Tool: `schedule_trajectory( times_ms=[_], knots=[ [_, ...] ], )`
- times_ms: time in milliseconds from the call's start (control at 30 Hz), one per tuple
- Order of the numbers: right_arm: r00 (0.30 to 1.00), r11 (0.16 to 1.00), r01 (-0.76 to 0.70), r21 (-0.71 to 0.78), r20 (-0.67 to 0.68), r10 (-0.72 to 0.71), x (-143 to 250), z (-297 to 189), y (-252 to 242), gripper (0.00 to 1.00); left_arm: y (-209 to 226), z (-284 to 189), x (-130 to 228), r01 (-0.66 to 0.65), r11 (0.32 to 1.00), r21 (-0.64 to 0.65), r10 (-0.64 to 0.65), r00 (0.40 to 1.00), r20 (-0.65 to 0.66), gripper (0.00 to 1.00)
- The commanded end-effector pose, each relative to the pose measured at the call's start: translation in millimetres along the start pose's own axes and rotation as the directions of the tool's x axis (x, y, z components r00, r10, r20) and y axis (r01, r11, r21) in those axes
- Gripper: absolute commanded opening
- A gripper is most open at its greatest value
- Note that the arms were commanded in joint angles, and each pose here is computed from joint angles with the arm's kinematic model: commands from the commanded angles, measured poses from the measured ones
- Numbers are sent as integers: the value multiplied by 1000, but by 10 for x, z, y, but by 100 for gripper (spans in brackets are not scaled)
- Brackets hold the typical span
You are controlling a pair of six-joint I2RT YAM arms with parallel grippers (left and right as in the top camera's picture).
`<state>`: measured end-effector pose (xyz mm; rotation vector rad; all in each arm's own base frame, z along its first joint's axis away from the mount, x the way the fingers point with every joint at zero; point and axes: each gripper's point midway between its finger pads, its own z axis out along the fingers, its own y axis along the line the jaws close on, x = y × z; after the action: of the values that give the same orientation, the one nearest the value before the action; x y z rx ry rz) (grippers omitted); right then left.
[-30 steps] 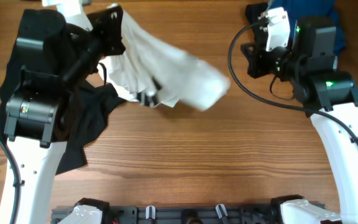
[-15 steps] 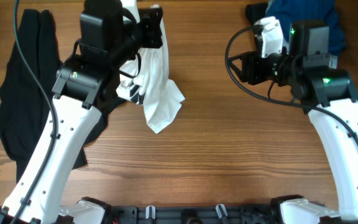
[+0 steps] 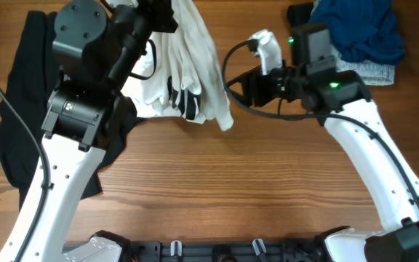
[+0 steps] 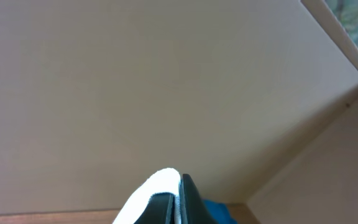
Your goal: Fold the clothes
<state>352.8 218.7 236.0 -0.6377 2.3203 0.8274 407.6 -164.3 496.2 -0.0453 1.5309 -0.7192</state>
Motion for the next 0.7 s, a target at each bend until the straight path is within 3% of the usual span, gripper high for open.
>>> schedule_trajectory(
  times_ms=[0,333,567,667],
  knots=[
    [1000,999,-5,38,-11,6,0,87,-2,66,52,-112,-295,20,998,-66,-13,994,110,4],
    [997,997,57,49,-49,-54,167,616,-59,69,-38,-279,-473,21,999,-49,-13,988,156,4],
    [992,999,52,-9,-112,-52,340,870,56,69,-41,-419,-519,15,998,-68,-5,988,154,4],
    [993,999,19,38,-119,-15,365,944,19,69,-9,-412,-458,15,997,-81,-5,992,130,4]
  ],
)
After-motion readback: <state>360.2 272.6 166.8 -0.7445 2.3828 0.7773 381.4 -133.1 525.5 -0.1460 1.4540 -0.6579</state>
